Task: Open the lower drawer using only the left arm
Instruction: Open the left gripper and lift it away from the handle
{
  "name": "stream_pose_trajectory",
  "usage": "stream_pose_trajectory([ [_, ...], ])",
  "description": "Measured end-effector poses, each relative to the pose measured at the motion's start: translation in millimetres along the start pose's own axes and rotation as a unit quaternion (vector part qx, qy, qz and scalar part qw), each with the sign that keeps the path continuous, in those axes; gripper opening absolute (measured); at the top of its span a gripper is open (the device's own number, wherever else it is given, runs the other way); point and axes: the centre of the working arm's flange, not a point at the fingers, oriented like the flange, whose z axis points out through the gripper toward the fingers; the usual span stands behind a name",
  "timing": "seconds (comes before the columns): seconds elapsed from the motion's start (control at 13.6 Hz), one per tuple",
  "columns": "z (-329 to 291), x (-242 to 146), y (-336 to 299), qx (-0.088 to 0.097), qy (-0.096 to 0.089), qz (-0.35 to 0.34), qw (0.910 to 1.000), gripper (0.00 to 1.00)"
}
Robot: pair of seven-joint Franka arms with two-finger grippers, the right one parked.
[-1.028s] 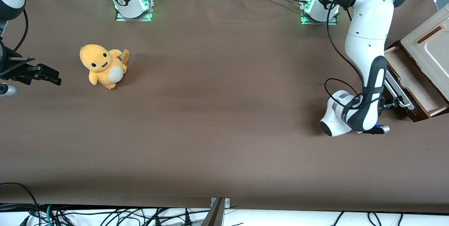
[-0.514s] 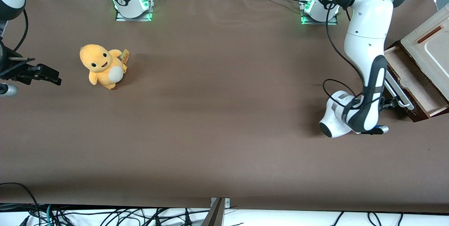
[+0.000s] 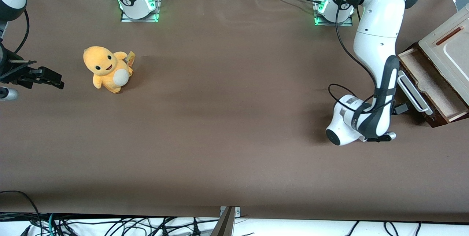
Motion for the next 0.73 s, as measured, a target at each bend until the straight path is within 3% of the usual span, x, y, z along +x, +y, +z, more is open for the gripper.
stream_pose_trajectory([
  [0.22, -27.4, 1.0, -17.3, -0.086, -0.018, 0.004, 0.9962, 1.00],
  [0.37, -45.8, 0.0, -33.1, -0.147, -0.028, 0.001, 0.9887, 1.00],
  [0.51, -63.6, -2.8, -49.7, -0.210, -0.039, -0.001, 0.9769, 1.00],
  [0.73, -83.0, -3.3, -84.6, -0.303, -0.053, -0.004, 0.9516, 1.00],
])
